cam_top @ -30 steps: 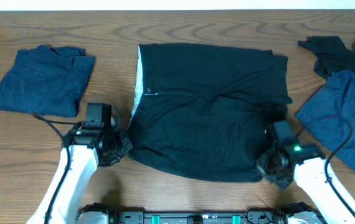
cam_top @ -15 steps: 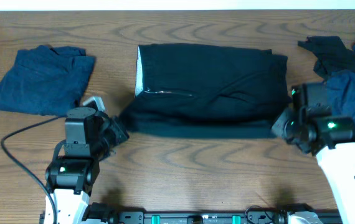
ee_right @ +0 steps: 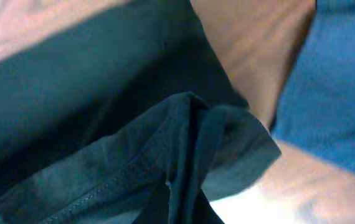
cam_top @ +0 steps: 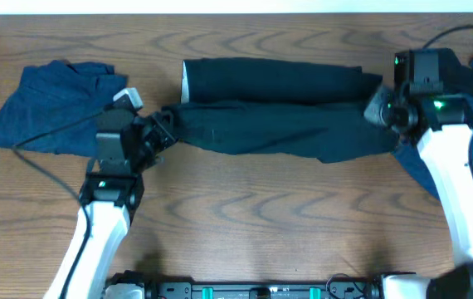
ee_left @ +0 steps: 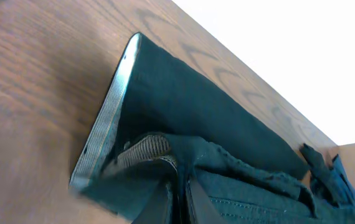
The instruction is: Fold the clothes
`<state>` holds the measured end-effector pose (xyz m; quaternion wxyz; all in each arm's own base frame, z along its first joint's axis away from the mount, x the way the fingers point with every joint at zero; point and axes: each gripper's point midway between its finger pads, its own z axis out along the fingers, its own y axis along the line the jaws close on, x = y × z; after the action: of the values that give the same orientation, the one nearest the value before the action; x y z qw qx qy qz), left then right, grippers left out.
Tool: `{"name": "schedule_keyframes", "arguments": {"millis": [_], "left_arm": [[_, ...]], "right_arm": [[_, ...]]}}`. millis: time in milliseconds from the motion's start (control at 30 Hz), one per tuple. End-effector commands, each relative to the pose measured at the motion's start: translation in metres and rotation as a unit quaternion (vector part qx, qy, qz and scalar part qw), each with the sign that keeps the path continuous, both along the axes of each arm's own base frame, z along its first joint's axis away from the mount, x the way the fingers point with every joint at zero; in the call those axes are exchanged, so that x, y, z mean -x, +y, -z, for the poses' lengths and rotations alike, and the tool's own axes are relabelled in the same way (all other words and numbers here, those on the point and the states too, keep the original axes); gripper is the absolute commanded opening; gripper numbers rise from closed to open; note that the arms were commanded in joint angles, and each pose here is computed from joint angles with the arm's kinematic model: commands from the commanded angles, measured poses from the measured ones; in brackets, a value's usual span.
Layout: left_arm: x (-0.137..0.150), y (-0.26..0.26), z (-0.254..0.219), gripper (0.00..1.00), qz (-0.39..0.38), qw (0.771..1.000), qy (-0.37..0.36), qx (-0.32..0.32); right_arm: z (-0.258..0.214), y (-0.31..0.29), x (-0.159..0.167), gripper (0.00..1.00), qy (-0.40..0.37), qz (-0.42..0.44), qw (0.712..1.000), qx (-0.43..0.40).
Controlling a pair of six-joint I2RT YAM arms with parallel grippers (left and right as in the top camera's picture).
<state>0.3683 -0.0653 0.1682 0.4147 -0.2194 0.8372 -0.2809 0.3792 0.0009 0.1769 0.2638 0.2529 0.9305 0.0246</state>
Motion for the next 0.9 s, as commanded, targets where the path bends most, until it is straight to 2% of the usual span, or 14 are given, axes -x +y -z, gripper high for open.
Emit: {"name": "schedule_keyframes", "arguments": {"millis": [0, 200, 333, 633, 867], "left_arm": [[-0.024, 0.007, -0.001, 0.06, -0.021, 1.000, -0.015, -0.006], [-0.067, 0.005, 0.001, 0.06, -0.022, 0.997, -0.079, -0.001], [-0.084, 0.004, 0.011, 0.06, -0.024, 0.995, -0.099, 0.004], [-0.100, 0.003, 0.047, 0.06, -0.028, 0.996, -0.079, 0.010], [-0.115, 0.001, 0.054, 0.06, -0.026, 0.997, -0.074, 0.010]], "right_arm": [[-0.004, -0.022, -0.020, 0.01, -0.020, 0.022, 0.998, 0.047], [0.009, -0.022, -0.051, 0.01, -0.047, 0.031, 0.997, 0.046], [0.022, -0.024, -0.064, 0.01, -0.050, 0.050, 0.997, 0.041], [0.061, -0.026, -0.081, 0.01, -0.035, 0.076, 0.996, 0.033], [0.071, -0.027, -0.088, 0.01, -0.041, 0.100, 0.994, 0.021]]}}
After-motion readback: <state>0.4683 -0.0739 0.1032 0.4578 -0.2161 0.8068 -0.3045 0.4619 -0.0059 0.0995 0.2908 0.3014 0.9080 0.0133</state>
